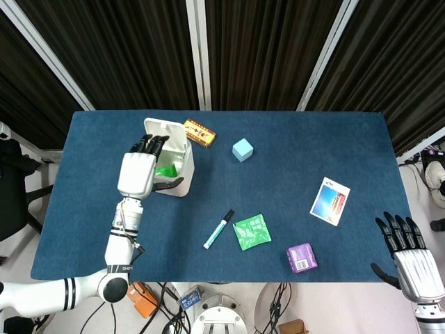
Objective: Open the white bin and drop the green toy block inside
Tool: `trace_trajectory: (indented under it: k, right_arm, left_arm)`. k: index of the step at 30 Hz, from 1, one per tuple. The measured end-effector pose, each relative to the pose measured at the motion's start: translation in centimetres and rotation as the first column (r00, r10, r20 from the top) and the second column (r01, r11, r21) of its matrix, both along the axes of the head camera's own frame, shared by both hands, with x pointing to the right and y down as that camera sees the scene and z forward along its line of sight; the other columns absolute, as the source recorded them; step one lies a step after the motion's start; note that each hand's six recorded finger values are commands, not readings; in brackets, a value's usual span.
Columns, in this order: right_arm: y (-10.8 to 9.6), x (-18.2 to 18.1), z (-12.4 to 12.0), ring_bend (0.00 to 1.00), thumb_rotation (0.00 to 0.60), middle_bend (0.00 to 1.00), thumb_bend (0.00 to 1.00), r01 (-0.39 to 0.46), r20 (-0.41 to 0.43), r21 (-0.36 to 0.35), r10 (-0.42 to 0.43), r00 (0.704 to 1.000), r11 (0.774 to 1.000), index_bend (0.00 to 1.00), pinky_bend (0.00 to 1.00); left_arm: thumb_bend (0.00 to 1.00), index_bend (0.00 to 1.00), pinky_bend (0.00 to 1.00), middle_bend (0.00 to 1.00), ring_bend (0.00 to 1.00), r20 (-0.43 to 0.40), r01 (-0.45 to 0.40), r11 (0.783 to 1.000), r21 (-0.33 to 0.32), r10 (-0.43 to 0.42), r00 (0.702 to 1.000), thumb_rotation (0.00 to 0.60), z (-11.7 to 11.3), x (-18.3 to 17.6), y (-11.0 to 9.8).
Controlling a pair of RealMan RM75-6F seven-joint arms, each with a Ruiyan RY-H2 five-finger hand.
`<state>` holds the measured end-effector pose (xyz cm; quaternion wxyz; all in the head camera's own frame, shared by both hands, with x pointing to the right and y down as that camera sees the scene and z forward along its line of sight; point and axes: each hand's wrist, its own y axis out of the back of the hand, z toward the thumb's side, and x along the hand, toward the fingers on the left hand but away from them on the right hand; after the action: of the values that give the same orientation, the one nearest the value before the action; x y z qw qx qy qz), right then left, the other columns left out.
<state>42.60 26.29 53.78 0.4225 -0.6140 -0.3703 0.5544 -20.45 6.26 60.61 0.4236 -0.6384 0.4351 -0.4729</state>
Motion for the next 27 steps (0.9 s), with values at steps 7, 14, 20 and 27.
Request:
trace_trajectory:
  k: [7, 14, 20, 27]
  right_arm:
    - [0.0, 0.1, -0.1, 0.00, 0.600, 0.00, 0.31, 0.001, 0.005, -0.004, -0.001, 1.000, 1.000, 0.00, 0.00]
    - [0.4, -0.4, 0.3, 0.00, 0.600, 0.00, 0.31, 0.015, -0.008, -0.016, -0.015, 1.000, 1.000, 0.00, 0.00]
    - [0.6, -0.9, 0.7, 0.00, 0.600, 0.00, 0.31, 0.023, -0.016, -0.023, -0.023, 1.000, 0.999, 0.00, 0.00]
    - [0.6, -0.6, 0.5, 0.00, 0.600, 0.00, 0.31, 0.009, -0.015, -0.014, -0.009, 1.000, 1.000, 0.00, 0.00]
  left_arm:
    - [0.00, 0.17, 0.24, 0.18, 0.11, 0.044, -0.090, 0.994, 0.056, 0.088, 0.995, 0.444, -2.5, -1.7, 3.6]
    - [0.00, 0.12, 0.09, 0.07, 0.00, 0.134, -0.103, 0.995, 0.011, 0.101, 0.986, 0.600, -3.7, -10.3, 12.7]
    - [0.00, 0.11, 0.08, 0.07, 0.00, 0.176, -0.054, 0.999, -0.001, 0.053, 0.983, 0.600, -3.1, -17.3, 18.0]
    - [0.00, 0.04, 0.07, 0.07, 0.00, 0.158, -0.006, 1.000, 0.000, 0.005, 0.987, 0.600, -2.9, -21.7, 21.8]
